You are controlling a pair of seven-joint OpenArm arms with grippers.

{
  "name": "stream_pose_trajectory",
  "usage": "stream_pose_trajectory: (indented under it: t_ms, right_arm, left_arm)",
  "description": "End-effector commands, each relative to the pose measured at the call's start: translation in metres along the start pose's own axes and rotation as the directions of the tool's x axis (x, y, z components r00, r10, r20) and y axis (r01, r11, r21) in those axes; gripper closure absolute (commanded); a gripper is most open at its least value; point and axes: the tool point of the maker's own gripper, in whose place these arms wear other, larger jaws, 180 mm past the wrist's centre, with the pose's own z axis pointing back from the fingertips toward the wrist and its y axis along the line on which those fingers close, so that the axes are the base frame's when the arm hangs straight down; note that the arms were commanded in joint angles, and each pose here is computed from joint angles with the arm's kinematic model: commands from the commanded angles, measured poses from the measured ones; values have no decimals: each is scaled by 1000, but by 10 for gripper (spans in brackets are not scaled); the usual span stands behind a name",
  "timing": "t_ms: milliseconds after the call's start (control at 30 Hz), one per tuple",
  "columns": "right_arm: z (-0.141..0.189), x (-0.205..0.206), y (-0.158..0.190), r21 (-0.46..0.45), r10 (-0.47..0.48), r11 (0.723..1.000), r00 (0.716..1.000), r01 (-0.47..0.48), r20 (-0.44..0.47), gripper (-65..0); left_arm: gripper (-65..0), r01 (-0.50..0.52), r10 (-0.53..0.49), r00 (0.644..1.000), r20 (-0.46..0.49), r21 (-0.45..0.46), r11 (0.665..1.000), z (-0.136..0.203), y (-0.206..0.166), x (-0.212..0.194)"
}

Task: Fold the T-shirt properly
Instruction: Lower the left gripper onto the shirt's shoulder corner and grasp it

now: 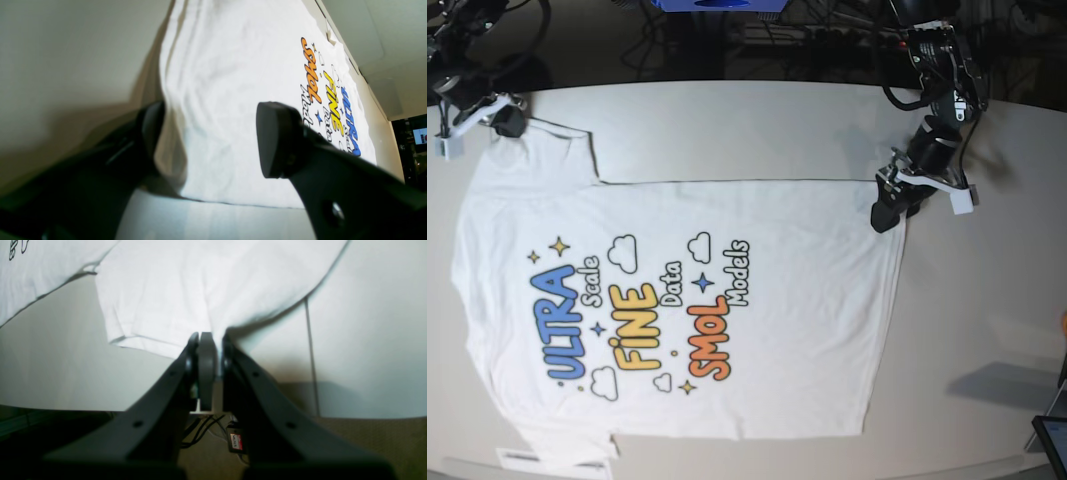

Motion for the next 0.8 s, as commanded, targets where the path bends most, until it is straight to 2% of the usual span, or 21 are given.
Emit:
stream_pose_trajectory:
  t_ms: [0, 100, 133, 200, 300, 333, 600, 767]
  right_arm:
    - [4, 11, 0, 5, 16, 1000, 999, -16, 37, -3]
    - [4, 11, 0, 5, 16, 1000, 999, -16, 37, -3]
    - [4, 11, 0, 5, 16, 1000, 999, -16, 37, -3]
    - [4, 11, 0, 5, 16, 1000, 999, -16, 37, -3]
    - [4, 11, 0, 5, 16, 1000, 999, -16, 37, -3]
    - [4, 11, 0, 5, 16, 1000, 999, -16, 37, -3]
    - [6, 13, 1, -1, 28, 1000, 999, -27, 42, -3]
    - [21, 27, -4, -42, 100, 994, 994, -98, 51, -3]
  left_arm:
    - [-386, 13, -10, 998, -54, 52, 999, 4, 12, -9]
    - [-381, 13, -10, 999, -54, 52, 999, 4, 12, -9]
    - [-359, 14, -11, 998, -57, 49, 999, 3, 11, -10]
    - [-259, 15, -12, 998, -58, 46, 999, 2, 10, -10]
    - [-69, 15, -12, 998, -58, 46, 999, 2, 10, -10]
    - [-44, 15, -12, 998, -58, 46, 999, 2, 10, -10]
    - [0, 24, -21, 998, -63, 47, 999, 5, 10, -10]
    - [0, 27, -23, 997, -67, 62, 998, 12, 15, -12]
